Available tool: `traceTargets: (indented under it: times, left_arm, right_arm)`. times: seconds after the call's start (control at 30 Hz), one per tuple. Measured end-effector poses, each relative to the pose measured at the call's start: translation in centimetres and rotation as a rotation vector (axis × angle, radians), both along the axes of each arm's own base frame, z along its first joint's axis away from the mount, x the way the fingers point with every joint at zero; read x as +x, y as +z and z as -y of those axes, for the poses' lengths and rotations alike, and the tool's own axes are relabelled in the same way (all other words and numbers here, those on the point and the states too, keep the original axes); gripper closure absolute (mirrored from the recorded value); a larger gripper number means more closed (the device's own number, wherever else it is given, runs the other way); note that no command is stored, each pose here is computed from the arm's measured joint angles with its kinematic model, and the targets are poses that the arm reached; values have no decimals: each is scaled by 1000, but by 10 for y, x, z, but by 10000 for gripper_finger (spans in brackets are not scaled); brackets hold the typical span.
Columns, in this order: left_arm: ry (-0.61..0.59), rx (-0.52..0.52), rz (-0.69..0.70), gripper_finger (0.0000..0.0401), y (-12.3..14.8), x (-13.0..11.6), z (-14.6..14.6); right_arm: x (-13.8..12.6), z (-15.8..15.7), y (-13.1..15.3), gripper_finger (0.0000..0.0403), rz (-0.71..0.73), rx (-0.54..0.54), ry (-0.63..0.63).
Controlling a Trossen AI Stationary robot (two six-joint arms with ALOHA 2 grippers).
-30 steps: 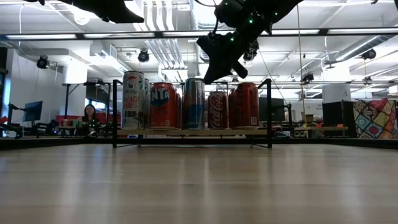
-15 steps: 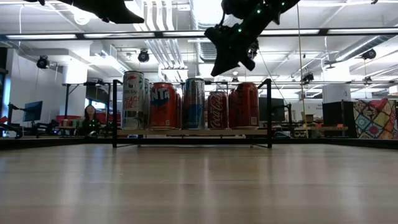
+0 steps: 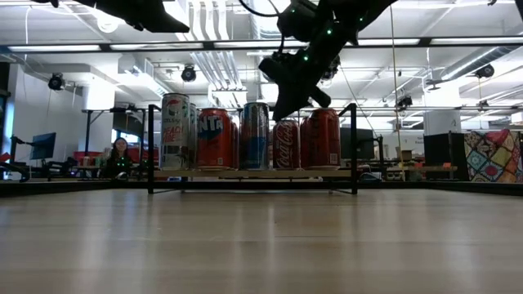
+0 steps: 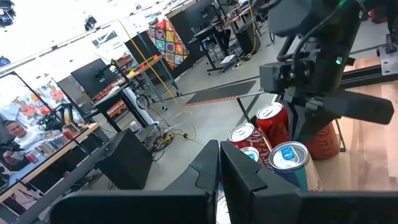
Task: Place canned beverage on shelf
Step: Put the red soda on the shelf aligned with the other red soda cans
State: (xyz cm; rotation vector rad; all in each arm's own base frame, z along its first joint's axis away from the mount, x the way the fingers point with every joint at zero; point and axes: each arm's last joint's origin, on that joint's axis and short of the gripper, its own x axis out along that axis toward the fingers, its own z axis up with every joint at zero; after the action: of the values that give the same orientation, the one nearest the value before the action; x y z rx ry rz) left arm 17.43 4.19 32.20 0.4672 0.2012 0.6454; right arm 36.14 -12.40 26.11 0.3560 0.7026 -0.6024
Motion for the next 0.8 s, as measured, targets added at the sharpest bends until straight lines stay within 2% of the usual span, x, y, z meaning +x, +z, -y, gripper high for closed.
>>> traceTargets:
  times: [0.63, 0.8]
  left_arm:
    - [-1, 34, -20, 401, 1, 0, 0]
    - [-1, 34, -18, 401, 1, 0, 0]
  right_arm:
    - [6, -3, 2, 394, 42, -9, 10]
    - [4, -1, 16, 394, 42, -39, 32]
